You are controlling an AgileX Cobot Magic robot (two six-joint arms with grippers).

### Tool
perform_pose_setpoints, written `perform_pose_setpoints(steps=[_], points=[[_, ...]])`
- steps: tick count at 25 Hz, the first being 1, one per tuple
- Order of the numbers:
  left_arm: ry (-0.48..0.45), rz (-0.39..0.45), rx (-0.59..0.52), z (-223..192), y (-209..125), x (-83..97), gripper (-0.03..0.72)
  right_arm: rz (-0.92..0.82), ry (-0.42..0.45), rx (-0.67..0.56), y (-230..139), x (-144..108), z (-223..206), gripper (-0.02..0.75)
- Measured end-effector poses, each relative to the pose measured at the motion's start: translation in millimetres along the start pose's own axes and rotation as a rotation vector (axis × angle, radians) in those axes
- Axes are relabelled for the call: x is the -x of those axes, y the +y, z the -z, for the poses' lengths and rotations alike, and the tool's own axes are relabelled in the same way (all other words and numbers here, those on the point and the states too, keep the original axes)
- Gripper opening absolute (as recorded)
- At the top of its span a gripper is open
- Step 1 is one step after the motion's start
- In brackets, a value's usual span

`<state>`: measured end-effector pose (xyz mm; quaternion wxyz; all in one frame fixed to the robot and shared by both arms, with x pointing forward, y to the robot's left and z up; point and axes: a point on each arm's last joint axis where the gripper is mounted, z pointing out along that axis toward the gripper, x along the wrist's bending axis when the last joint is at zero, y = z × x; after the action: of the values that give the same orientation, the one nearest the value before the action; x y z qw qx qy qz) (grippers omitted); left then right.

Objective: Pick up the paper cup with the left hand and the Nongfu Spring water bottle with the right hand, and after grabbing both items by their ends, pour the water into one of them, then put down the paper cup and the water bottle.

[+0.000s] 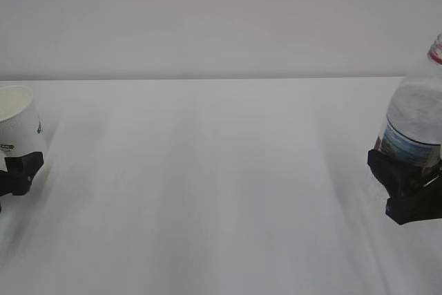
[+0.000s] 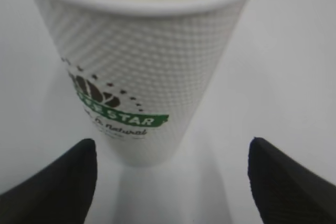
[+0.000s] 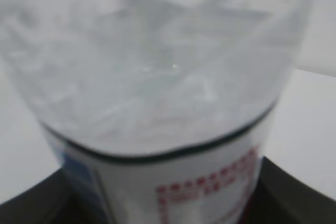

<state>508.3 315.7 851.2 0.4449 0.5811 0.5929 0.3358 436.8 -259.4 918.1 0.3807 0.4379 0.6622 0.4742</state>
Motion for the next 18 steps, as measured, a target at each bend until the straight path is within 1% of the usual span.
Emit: perform_pose_setpoints(steps=[3, 12, 18], points=[[0.0, 0.0, 0.001, -5.9, -0.9, -1.5, 0.673, 0.0, 0.0, 0.0, 0.0, 0.0, 0.0, 0.486], [0.0, -0.057, 0.019, -15.1, 2.1, -3.6, 0.673, 0.0, 0.001, -0.002, -0.3, -0.2, 0.3, 0.486], [0.001, -0.063, 0.037, -27.1, 4.1, -6.7, 0.673, 0.005, 0.01, -0.001, -0.3, -1.0, 0.3, 0.486]])
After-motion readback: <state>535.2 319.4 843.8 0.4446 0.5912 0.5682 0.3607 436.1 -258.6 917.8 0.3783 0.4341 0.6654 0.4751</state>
